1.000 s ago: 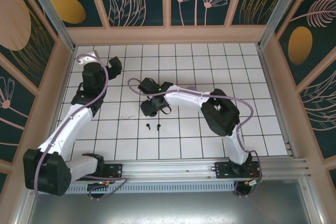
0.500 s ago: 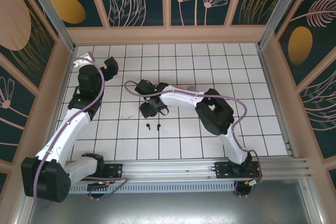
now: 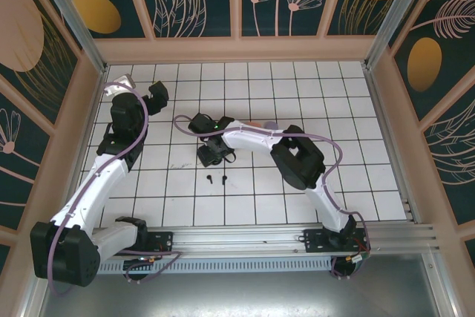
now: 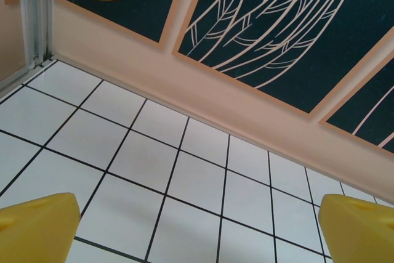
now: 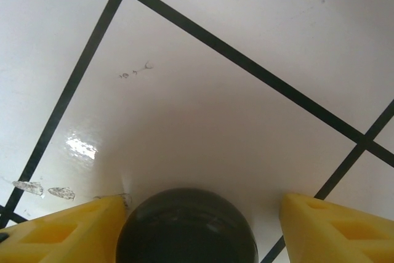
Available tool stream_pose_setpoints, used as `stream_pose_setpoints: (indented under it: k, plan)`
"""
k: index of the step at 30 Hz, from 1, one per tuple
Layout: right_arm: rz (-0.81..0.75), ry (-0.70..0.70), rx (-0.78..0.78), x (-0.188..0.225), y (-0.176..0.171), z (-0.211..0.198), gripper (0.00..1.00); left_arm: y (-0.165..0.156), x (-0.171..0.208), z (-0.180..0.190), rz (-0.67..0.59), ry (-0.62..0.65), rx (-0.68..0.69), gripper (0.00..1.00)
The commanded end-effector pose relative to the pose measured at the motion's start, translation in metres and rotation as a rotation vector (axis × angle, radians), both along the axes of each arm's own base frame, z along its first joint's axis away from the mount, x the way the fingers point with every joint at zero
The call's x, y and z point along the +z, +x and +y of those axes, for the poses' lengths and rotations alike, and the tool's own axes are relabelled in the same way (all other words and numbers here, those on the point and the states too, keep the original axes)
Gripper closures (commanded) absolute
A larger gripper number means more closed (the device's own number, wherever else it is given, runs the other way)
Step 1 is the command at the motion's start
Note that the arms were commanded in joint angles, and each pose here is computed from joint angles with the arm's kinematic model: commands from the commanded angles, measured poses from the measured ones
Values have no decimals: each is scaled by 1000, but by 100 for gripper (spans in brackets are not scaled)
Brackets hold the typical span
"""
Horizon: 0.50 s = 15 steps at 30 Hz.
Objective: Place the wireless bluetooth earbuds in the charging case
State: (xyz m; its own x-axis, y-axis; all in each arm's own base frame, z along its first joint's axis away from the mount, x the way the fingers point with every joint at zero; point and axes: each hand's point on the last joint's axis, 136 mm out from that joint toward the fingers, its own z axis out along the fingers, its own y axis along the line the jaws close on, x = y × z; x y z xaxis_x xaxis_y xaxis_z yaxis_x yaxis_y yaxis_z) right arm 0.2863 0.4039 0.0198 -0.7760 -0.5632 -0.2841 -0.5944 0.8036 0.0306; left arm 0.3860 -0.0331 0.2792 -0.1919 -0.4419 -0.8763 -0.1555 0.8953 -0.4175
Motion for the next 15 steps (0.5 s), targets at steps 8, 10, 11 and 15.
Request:
stream_pose_setpoints:
  k: [8,10,11,15]
  plan:
    - [27,-71,28,-16,-14,-3,37,-2,10,-1,-42,-16,-13,1]
    - [32,-70,29,-16,-15,-3,38,-2,11,-2,-43,-22,-14,1]
    - [35,-69,30,-17,-16,-3,39,-2,11,-2,-43,-25,-13,1]
    - [46,-58,33,-15,-18,-1,45,-2,13,-4,-45,-43,-23,1]
